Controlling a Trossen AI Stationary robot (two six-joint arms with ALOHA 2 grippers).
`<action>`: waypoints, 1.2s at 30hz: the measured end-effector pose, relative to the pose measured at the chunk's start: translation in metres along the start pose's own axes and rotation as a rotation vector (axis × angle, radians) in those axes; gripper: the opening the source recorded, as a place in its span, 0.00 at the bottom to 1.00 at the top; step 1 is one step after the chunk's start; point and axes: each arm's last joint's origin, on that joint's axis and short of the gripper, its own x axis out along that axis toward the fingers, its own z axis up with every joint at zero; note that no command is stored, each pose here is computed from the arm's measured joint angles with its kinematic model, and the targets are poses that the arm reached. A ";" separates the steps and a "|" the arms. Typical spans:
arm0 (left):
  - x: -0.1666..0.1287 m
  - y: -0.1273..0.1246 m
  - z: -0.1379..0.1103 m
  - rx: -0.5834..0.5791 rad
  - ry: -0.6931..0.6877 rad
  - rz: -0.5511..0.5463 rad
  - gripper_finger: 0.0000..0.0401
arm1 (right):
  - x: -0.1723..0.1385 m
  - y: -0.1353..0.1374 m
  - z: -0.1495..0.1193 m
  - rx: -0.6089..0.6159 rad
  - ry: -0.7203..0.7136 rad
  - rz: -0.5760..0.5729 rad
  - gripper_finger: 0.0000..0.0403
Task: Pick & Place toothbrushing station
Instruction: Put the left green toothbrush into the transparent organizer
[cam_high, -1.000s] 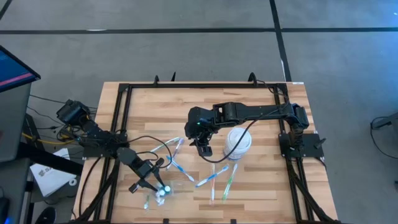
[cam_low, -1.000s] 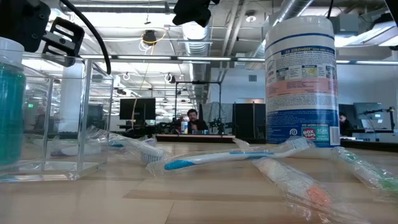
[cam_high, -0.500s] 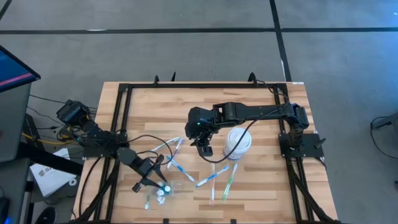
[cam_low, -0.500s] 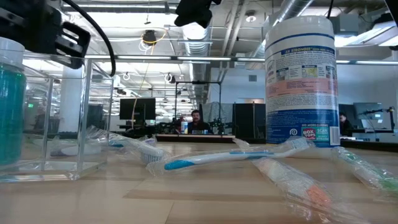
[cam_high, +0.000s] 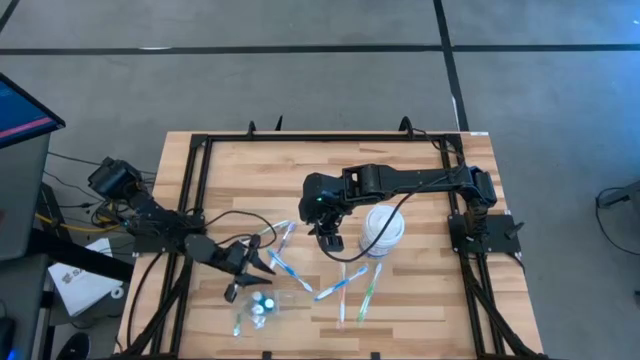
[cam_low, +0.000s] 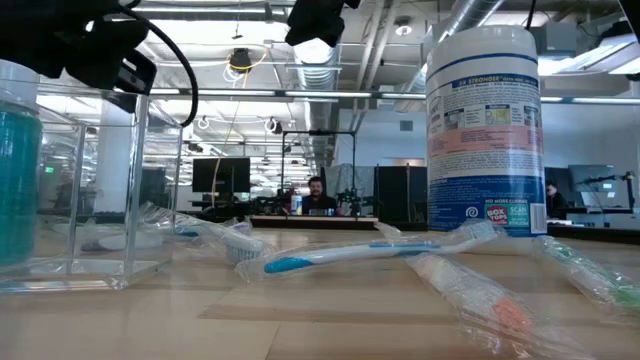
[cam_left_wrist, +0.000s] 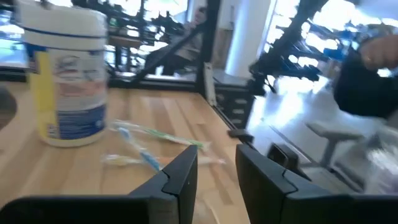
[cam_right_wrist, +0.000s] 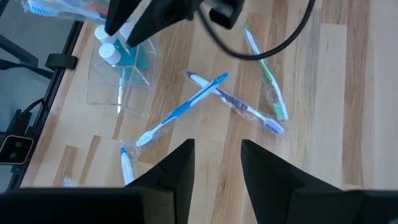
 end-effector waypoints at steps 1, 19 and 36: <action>-0.002 0.001 0.001 -0.010 -0.006 0.013 0.25 | 0.000 0.000 0.000 0.005 0.001 0.000 0.30; -0.026 0.037 0.001 -0.180 0.147 0.457 0.23 | 0.000 0.002 -0.001 0.048 0.007 0.005 0.30; -0.045 0.073 -0.022 -0.293 0.435 0.705 0.23 | 0.002 0.017 0.000 0.018 0.010 0.025 0.30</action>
